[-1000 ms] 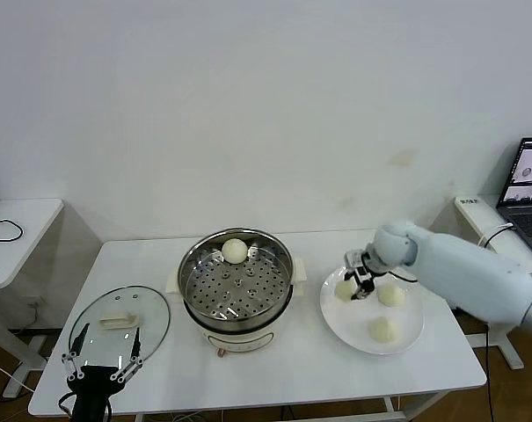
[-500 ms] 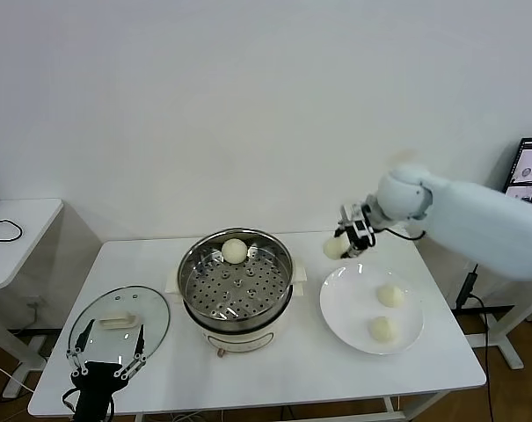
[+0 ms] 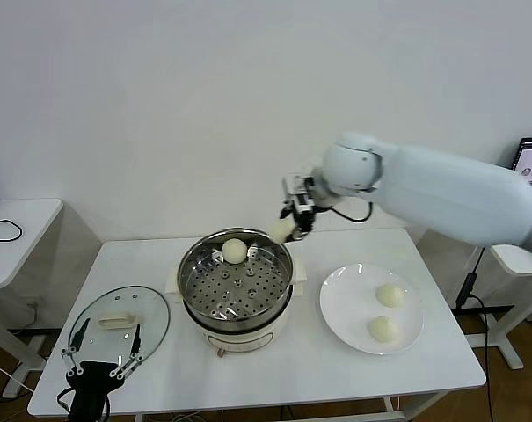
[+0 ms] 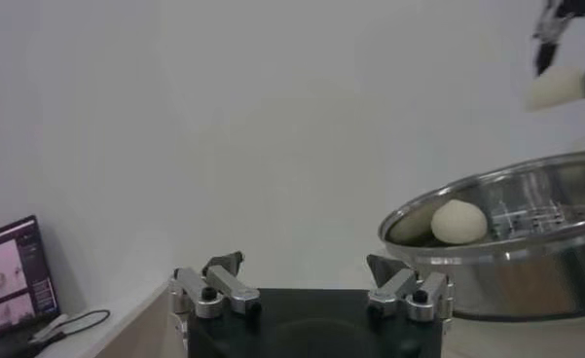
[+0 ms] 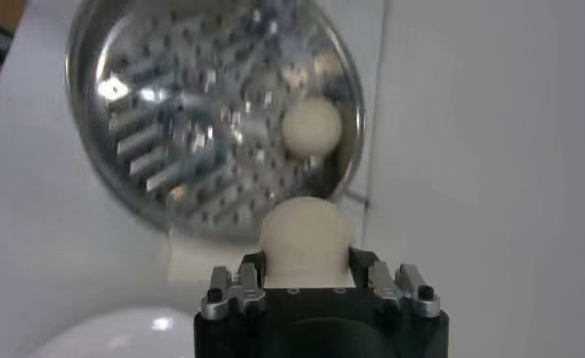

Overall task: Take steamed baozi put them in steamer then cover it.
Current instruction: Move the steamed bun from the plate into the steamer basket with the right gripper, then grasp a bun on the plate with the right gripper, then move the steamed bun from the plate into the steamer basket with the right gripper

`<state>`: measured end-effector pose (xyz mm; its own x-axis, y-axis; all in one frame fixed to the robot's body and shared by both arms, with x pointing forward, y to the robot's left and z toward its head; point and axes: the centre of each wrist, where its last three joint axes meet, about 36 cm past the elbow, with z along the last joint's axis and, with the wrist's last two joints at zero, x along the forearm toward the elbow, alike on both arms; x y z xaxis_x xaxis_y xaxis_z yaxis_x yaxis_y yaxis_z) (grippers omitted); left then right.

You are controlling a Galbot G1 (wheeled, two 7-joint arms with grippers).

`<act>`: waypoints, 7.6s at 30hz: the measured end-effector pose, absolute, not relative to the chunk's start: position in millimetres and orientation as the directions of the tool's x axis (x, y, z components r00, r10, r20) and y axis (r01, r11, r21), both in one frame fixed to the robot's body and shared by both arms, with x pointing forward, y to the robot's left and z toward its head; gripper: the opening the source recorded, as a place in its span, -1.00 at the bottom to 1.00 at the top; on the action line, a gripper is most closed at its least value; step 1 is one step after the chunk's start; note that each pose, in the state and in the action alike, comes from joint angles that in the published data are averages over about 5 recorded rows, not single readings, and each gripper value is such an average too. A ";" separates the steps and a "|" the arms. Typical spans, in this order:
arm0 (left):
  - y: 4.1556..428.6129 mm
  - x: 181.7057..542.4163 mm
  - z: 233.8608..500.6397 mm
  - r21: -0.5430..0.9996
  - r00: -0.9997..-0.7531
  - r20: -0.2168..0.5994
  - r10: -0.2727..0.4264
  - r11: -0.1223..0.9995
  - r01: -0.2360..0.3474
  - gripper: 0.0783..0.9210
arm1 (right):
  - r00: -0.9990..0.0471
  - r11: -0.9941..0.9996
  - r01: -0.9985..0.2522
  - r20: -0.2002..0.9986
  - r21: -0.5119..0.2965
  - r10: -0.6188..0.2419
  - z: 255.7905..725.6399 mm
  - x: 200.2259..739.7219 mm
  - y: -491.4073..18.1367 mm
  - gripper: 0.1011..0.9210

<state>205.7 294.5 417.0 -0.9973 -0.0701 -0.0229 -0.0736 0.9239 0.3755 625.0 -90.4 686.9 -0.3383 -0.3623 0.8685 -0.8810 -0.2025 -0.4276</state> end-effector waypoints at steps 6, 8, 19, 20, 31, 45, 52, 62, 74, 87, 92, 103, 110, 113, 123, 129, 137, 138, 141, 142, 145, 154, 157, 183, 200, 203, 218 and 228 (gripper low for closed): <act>295.9 204.2 421.5 0.377 -0.996 -0.032 -0.078 0.922 -0.084 0.77 | -0.315 -0.195 -0.893 0.873 -0.406 -0.372 664.6 625.2 -40.4 0.10; 296.4 203.8 422.8 0.377 -0.996 -0.035 -0.081 0.922 -0.089 0.77 | -0.307 -0.196 -0.897 0.877 -0.396 -0.368 654.5 624.2 -25.6 0.10; 297.0 204.1 425.6 0.373 -0.995 -0.045 -0.088 0.923 -0.099 0.77 | -0.268 -0.199 -0.914 0.895 -0.353 -0.357 606.0 613.6 37.0 0.10; 296.9 204.2 425.6 0.373 -0.995 -0.046 -0.088 0.923 -0.099 0.77 | -0.264 -0.200 -0.915 0.896 -0.349 -0.356 602.9 612.6 41.3 0.10; 296.1 205.6 425.9 0.369 -0.995 -0.051 -0.090 0.924 -0.102 0.77 | -0.256 -0.212 -0.917 0.905 -0.339 -0.339 578.8 605.5 72.6 0.10; 295.6 205.6 425.6 0.367 -0.995 -0.052 -0.090 0.925 -0.102 0.77 | -0.285 -0.216 -0.908 0.906 -0.360 -0.312 571.1 607.8 85.0 0.51; 295.6 205.2 425.7 0.367 -0.995 -0.051 -0.090 0.925 -0.102 0.77 | -0.280 -0.243 -0.901 0.910 -0.359 -0.306 591.1 613.8 72.0 0.75; 296.5 206.6 424.9 0.371 -0.995 -0.052 -0.082 0.924 -0.096 0.77 | -0.250 -0.321 -0.887 0.930 -0.331 -0.268 646.5 625.6 2.1 0.76; 292.3 209.8 419.1 0.371 -0.997 -0.041 -0.063 0.926 -0.074 0.77 | -0.215 -0.332 -0.903 0.956 -0.272 -0.198 662.5 608.8 -148.8 0.76; 290.1 208.9 415.8 0.370 -0.998 -0.027 -0.064 0.926 -0.069 0.77 | -0.215 -0.294 -0.926 0.971 -0.236 -0.103 611.6 573.2 -277.8 0.76; 290.6 206.7 414.6 0.373 -0.997 -0.020 -0.069 0.925 -0.071 0.77 | -0.208 -0.283 -0.933 0.975 -0.221 -0.078 583.5 561.6 -304.1 0.76; 291.5 202.7 414.7 0.379 -0.997 -0.012 -0.076 0.922 -0.075 0.77 | -0.181 -0.260 -0.947 0.982 -0.187 -0.047 523.4 546.4 -326.8 0.76; 291.9 201.9 414.6 0.379 -0.997 -0.011 -0.082 0.922 -0.080 0.77 | -0.166 -0.250 -0.953 0.985 -0.170 -0.036 494.2 546.1 -331.2 0.76; 292.3 201.9 414.0 0.379 -0.996 -0.011 -0.084 0.922 -0.082 0.77 | -0.162 -0.243 -0.956 0.986 -0.166 -0.034 483.9 548.1 -332.2 0.76; 294.2 203.4 410.6 0.382 -0.996 -0.006 -0.090 0.920 -0.086 0.77 | -0.152 -0.213 -0.964 0.988 -0.156 -0.037 455.8 560.0 -331.0 0.64; 294.6 204.6 410.1 0.382 -0.996 -0.006 -0.091 0.920 -0.086 0.77 | -0.148 -0.199 -0.968 0.988 -0.154 -0.045 448.8 566.9 -327.0 0.44; 294.4 205.1 410.0 0.381 -0.996 -0.007 -0.091 0.920 -0.087 0.77 | -0.139 -0.187 -0.972 0.989 -0.146 -0.050 451.3 572.0 -326.6 0.27; 294.3 205.0 410.0 0.381 -0.996 -0.007 -0.091 0.920 -0.087 0.77 | -0.137 -0.186 -0.972 0.989 -0.144 -0.049 453.0 572.7 -326.8 0.27; 294.3 205.0 410.0 0.381 -0.996 -0.007 -0.091 0.921 -0.087 0.77 | -0.136 -0.183 -0.973 0.989 -0.143 -0.049 462.0 575.9 -328.8 0.26; 294.3 205.0 410.0 0.381 -0.996 -0.007 -0.091 0.921 -0.087 0.77 | -0.138 -0.181 -0.973 0.989 -0.145 -0.050 466.5 577.3 -329.6 0.26; 294.4 205.4 410.4 0.381 -0.996 -0.009 -0.090 0.921 -0.087 0.77 | -0.152 -0.176 -0.971 0.987 -0.159 -0.054 483.7 582.8 -331.7 0.26; 293.4 208.5 411.1 0.379 -0.997 -0.017 -0.079 0.922 -0.079 0.77 | -0.216 -0.165 -0.960 0.973 -0.228 -0.086 551.5 601.7 -328.7 0.26; 293.2 209.3 410.8 0.379 -0.997 -0.017 -0.076 0.922 -0.077 0.77 | -0.244 -0.164 -0.952 0.964 -0.258 -0.101 577.3 609.3 -323.6 0.27; 295.2 204.7 419.6 0.384 -0.996 -0.037 -0.087 0.918 -0.094 0.77 | -0.233 -0.474 -0.795 0.913 -0.377 -0.335 679.4 621.7 -99.7 0.30; 295.3 201.7 424.4 0.380 -0.994 -0.047 -0.104 0.918 -0.114 0.77 | -0.137 -0.775 -0.519 0.930 -0.360 -0.340 594.7 592.8 0.7 0.28; 295.4 202.0 424.7 0.380 -0.993 -0.049 -0.104 0.918 -0.115 0.77 | -0.132 -0.803 -0.475 0.931 -0.361 -0.340 586.7 589.6 10.1 0.28; 295.7 201.8 423.9 0.377 -0.993 -0.052 -0.107 0.918 -0.119 0.77 | -0.106 -0.881 -0.348 0.947 -0.321 -0.303 571.5 580.0 32.9 0.30; 295.1 202.4 424.3 0.375 -0.993 -0.055 -0.106 0.919 -0.119 0.77 | -0.100 -0.896 -0.319 0.952 -0.308 -0.291 580.8 580.9 31.4 0.69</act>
<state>202.4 295.1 424.3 -0.9929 -0.1061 -0.0546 -0.1189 0.9192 0.3755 580.9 31.4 580.8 -0.1004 -0.2908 0.9515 -0.3195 -0.8963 -0.3076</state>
